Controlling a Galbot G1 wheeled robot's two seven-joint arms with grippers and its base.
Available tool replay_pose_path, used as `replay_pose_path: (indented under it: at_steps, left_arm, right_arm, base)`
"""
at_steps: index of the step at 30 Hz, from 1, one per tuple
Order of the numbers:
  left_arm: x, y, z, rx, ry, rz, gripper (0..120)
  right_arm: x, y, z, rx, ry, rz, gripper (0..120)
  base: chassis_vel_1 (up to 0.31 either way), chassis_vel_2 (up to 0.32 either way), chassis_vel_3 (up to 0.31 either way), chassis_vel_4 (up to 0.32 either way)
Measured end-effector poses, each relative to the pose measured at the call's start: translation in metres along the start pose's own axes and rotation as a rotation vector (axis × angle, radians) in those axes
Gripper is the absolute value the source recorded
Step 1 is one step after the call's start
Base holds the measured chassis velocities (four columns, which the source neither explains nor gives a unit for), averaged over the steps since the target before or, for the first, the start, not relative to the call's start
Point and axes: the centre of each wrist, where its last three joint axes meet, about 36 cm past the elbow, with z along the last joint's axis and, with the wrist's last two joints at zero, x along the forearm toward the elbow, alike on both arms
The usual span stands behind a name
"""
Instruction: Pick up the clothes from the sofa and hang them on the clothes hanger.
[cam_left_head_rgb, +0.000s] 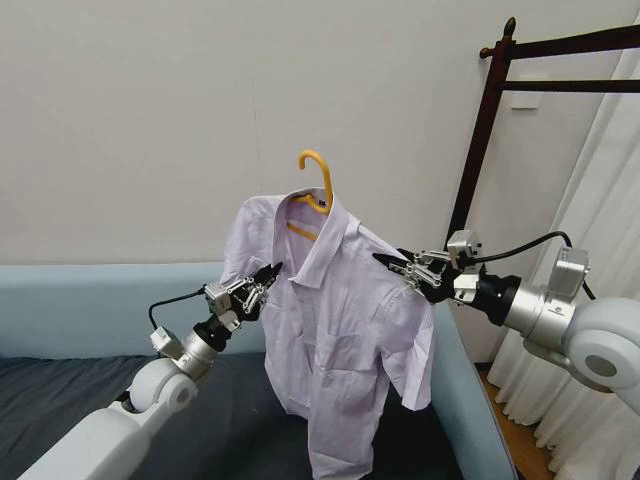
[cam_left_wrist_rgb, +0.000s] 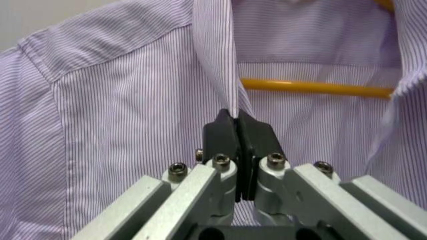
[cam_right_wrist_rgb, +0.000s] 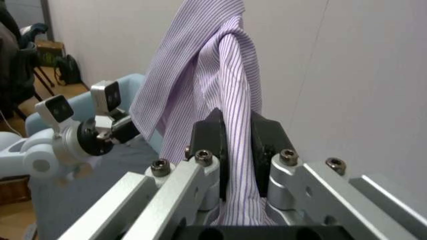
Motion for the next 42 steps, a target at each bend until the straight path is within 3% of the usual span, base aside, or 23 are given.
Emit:
replay_pose_path:
  at_steps: [5, 11, 17, 21, 22, 24, 28, 31, 33, 35, 42]
  left_arm:
    - [-0.003, -0.003, -0.012, 0.004, -0.036, 0.001, 0]
    - [-0.008, -0.028, -0.033, 0.01, -0.07, 0.07, 0]
    - [-0.007, -0.038, -0.028, -0.013, -0.051, 0.113, 0]
    - [-0.01, -0.043, -0.02, -0.025, -0.041, 0.043, 0]
    - [-0.011, -0.044, -0.018, -0.032, -0.043, -0.012, 0]
    - [-0.008, -0.043, -0.012, -0.039, -0.036, -0.09, 8]
    - [0.004, -0.039, 0.0, -0.062, -0.011, -0.122, 17]
    - [0.038, -0.036, 0.018, -0.086, 0.052, -0.175, 32]
    - [0.042, -0.036, 0.02, -0.086, 0.058, -0.182, 35]
    - [0.072, -0.036, 0.033, -0.1, 0.103, -0.228, 49]
    - [0.119, -0.053, 0.055, -0.093, 0.163, -0.304, 70]
  right_arm:
    - [-0.001, 0.002, 0.004, 0.0, 0.01, 0.028, 8]
    - [-0.004, 0.01, 0.007, -0.018, 0.047, 0.123, 8]
    - [-0.005, 0.016, 0.004, -0.056, 0.039, 0.122, 8]
    - [-0.004, 0.018, 0.002, -0.073, 0.031, 0.094, 8]
    - [-0.004, 0.019, 0.002, -0.078, 0.025, 0.083, 8]
    - [-0.003, 0.02, -0.001, -0.098, 0.011, 0.077, 8]
    - [-0.001, 0.019, -0.008, -0.112, 0.002, 0.11, 8]
    - [0.005, 0.013, -0.024, -0.092, 0.024, 0.178, 8]
    - [0.006, 0.012, -0.026, -0.088, 0.027, 0.184, 8]
    - [0.011, 0.01, -0.041, -0.04, 0.046, 0.26, 8]
    - [0.021, 0.013, -0.075, 0.091, 0.089, 0.536, 8]
  base:
    - [0.0, 0.0, 0.0, 0.0]
    - [0.0, 0.0, 0.0, 0.0]
    - [0.0, 0.0, 0.0, 0.0]
    - [0.0, 0.0, 0.0, 0.0]
    - [0.0, 0.0, 0.0, 0.0]
    - [0.0, 0.0, 0.0, 0.0]
    - [0.0, 0.0, 0.0, 0.0]
    - [0.0, 0.0, 0.0, 0.0]
    - [0.0, 0.0, 0.0, 0.0]
    - [0.0, 0.0, 0.0, 0.0]
    - [0.0, 0.0, 0.0, 0.0]
